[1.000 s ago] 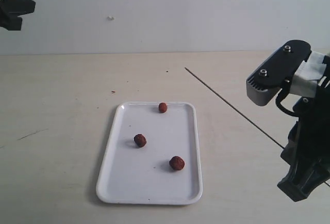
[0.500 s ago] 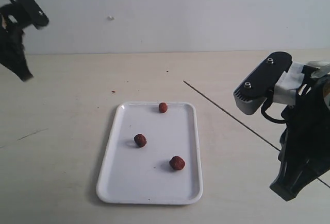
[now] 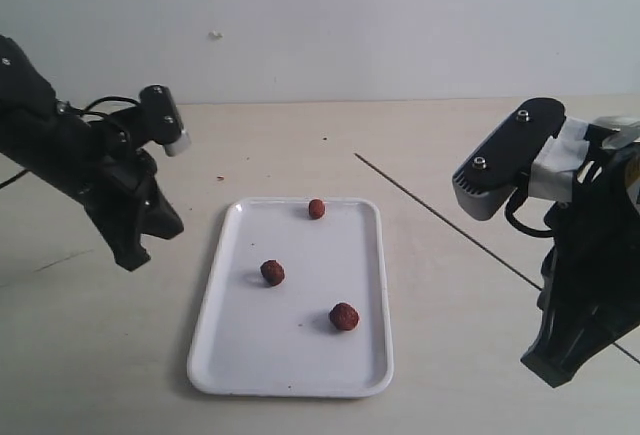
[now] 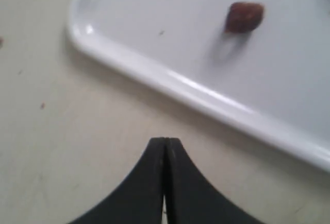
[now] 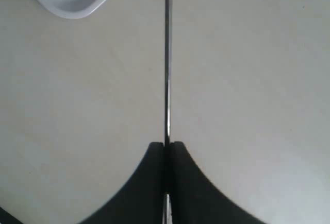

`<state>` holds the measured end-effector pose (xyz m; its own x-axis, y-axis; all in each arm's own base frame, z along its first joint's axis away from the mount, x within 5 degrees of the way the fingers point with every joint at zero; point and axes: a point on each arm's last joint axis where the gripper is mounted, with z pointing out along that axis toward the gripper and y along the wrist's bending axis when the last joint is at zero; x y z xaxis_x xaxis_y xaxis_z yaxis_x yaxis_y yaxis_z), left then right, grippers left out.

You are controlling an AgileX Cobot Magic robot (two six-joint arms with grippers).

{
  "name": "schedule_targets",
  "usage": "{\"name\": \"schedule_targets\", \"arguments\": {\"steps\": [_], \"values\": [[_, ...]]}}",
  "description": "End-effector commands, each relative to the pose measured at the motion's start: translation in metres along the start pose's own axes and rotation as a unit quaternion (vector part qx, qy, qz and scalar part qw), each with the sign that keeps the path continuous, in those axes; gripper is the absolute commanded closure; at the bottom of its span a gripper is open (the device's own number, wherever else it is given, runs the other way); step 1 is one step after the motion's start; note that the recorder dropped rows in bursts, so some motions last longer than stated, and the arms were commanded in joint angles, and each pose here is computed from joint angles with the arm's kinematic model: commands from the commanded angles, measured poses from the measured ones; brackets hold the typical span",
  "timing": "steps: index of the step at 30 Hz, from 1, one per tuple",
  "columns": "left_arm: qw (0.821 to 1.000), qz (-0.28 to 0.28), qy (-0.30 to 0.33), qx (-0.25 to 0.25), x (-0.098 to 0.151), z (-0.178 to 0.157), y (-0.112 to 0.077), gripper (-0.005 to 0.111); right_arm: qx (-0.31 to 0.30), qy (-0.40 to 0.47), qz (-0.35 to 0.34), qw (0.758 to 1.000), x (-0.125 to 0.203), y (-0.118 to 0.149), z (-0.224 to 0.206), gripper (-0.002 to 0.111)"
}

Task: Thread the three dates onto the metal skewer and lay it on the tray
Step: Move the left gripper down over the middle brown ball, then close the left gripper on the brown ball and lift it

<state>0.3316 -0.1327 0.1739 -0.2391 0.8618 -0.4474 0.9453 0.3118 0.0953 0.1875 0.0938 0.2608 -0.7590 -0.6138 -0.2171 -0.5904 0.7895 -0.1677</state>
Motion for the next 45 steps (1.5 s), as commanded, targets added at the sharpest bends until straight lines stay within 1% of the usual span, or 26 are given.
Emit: {"name": "schedule_targets", "arguments": {"steps": [1, 2, 4, 5, 6, 7, 14, 16, 19, 21, 23, 28, 34, 35, 38, 39, 41, 45], "values": [[0.997, 0.068, -0.014, 0.018, -0.024, 0.005, -0.023, 0.104, 0.004, -0.004, -0.002, 1.000, -0.001, -0.001, 0.002, 0.108], [0.997, 0.077, -0.013, 0.020, -0.028, 0.007, -0.027, 0.100, 0.004, -0.005, -0.002, 1.000, -0.001, -0.001, 0.002, 0.108], [0.996, 0.088, -0.013, 0.024, -0.032, 0.009, -0.032, 0.088, 0.004, -0.005, -0.002, 1.000, -0.001, -0.001, 0.002, 0.108], [0.996, 0.087, -0.015, 0.026, -0.034, 0.009, -0.034, 0.075, 0.004, -0.005, -0.002, 1.000, -0.001, -0.001, 0.002, 0.108], [0.996, 0.087, -0.016, 0.028, -0.035, 0.010, -0.035, 0.071, 0.004, -0.005, -0.002, 1.000, -0.001, -0.001, 0.002, 0.108], [0.996, 0.086, -0.016, 0.029, -0.035, 0.011, -0.035, 0.070, 0.004, -0.005, -0.002, 1.000, -0.001, -0.001, 0.002, 0.108], [0.997, 0.062, -0.034, 0.036, -0.039, 0.014, -0.038, 0.070, 0.004, -0.005, -0.002, 1.000, -0.001, -0.001, 0.002, 0.108], [0.997, 0.060, -0.026, 0.038, -0.038, 0.028, -0.039, 0.070, 0.004, -0.006, -0.002, 1.000, -0.001, -0.001, 0.002, 0.108], [0.998, 0.053, -0.015, 0.022, -0.033, 0.050, -0.035, 0.070, 0.004, -0.010, -0.002, 1.000, -0.002, -0.001, 0.002, 0.108], [0.998, 0.052, -0.012, 0.017, -0.031, 0.055, -0.034, 0.070, 0.004, -0.010, -0.002, 1.000, -0.002, -0.001, 0.002, 0.108], [0.998, 0.059, -0.012, 0.020, -0.030, 0.058, -0.034, 0.070, 0.004, -0.012, -0.002, 1.000, -0.002, -0.001, 0.002, 0.108], [0.998, 0.051, -0.009, 0.026, -0.028, 0.064, -0.035, 0.070, 0.006, -0.014, -0.003, 1.000, -0.002, -0.001, 0.002, 0.108], [0.998, 0.054, -0.008, 0.031, -0.027, 0.065, -0.036, 0.070, 0.006, -0.015, -0.003, 1.000, -0.003, -0.001, 0.002, 0.108], [0.998, 0.053, -0.009, 0.032, -0.027, 0.065, -0.036, 0.068, 0.006, -0.015, -0.003, 1.000, -0.003, -0.001, 0.002, 0.108], [0.998, 0.045, -0.013, 0.031, -0.028, 0.065, -0.036, 0.051, 0.006, -0.015, -0.003, 1.000, -0.003, -0.001, 0.002, 0.108], [0.999, 0.040, -0.015, 0.031, -0.029, 0.065, -0.036, 0.048, 0.006, -0.015, -0.003, 1.000, -0.003, -0.001, 0.002, 0.108], [0.999, 0.028, -0.025, 0.026, -0.031, 0.065, -0.035, 0.047, 0.006, -0.015, -0.003, 1.000, -0.003, -0.001, 0.002, 0.108], [0.998, 0.024, -0.041, 0.029, -0.034, 0.065, -0.035, 0.047, 0.006, -0.015, -0.003, 1.000, -0.003, -0.001, 0.002, 0.108]]}}
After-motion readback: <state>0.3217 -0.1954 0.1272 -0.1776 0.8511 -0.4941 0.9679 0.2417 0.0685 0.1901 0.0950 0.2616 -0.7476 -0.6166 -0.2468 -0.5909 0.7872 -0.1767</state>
